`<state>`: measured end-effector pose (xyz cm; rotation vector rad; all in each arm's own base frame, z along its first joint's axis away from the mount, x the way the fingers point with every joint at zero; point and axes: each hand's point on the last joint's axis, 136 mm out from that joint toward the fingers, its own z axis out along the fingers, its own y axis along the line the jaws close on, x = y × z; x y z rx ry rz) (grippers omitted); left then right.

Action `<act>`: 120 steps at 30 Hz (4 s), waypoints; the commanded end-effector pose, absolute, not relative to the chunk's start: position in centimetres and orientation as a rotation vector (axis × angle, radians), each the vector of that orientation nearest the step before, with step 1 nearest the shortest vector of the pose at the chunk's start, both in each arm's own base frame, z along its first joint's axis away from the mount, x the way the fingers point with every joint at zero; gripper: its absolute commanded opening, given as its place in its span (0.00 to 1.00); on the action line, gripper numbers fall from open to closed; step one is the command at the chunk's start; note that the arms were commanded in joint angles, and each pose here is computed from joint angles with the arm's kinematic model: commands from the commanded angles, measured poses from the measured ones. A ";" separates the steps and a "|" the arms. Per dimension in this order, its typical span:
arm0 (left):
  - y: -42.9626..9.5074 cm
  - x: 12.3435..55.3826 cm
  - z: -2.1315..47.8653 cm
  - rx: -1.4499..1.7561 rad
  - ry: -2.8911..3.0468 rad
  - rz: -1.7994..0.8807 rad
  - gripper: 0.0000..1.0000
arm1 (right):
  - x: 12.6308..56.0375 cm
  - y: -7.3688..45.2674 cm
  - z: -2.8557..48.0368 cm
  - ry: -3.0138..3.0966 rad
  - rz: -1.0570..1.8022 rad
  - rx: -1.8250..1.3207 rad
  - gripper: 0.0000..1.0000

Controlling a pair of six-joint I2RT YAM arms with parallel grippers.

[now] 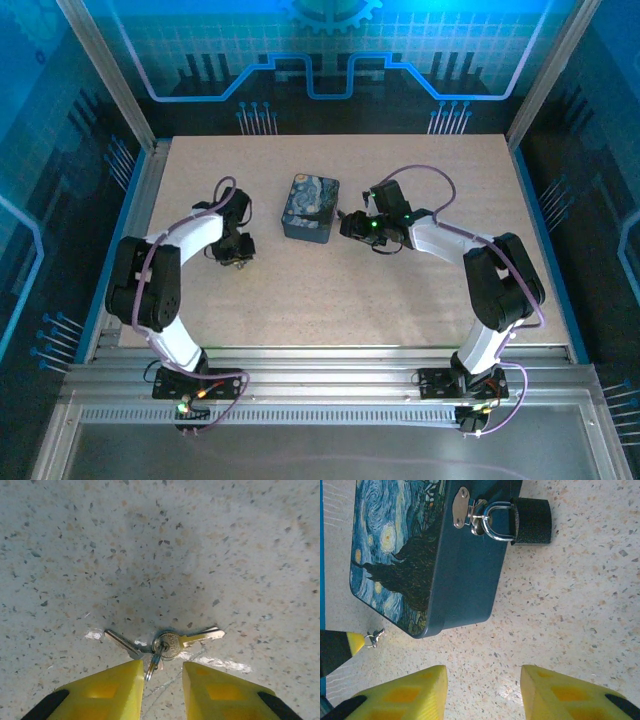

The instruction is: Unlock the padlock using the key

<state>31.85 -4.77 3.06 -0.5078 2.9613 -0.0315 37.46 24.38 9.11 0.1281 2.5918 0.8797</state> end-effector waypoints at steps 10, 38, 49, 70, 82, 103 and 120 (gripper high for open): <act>-5.1 31.6 1.6 -0.469 3.007 0.001 0.19 | 36.5 24.1 8.5 2.635 0.844 0.111 0.43; -37.0 30.6 6.4 0.211 2.898 -0.475 0.00 | 32.4 7.1 5.6 2.726 0.584 0.547 0.43; -41.4 29.8 2.5 0.232 2.949 -0.394 0.48 | 29.8 7.2 4.3 2.775 0.704 0.580 0.42; -26.9 31.6 7.2 -0.104 2.870 -0.481 0.60 | 28.2 14.4 3.4 2.979 0.601 0.069 0.35; -26.4 31.2 6.6 -0.105 2.873 -0.474 0.59 | 28.5 16.2 2.6 3.041 0.391 -0.066 0.36; -24.7 30.7 7.6 -0.060 2.857 -0.387 0.59 | 27.5 17.2 0.2 3.135 0.390 0.095 0.03; -27.2 31.0 8.9 -0.040 2.860 -0.554 0.57 | 29.4 17.4 5.6 2.955 0.889 0.187 0.00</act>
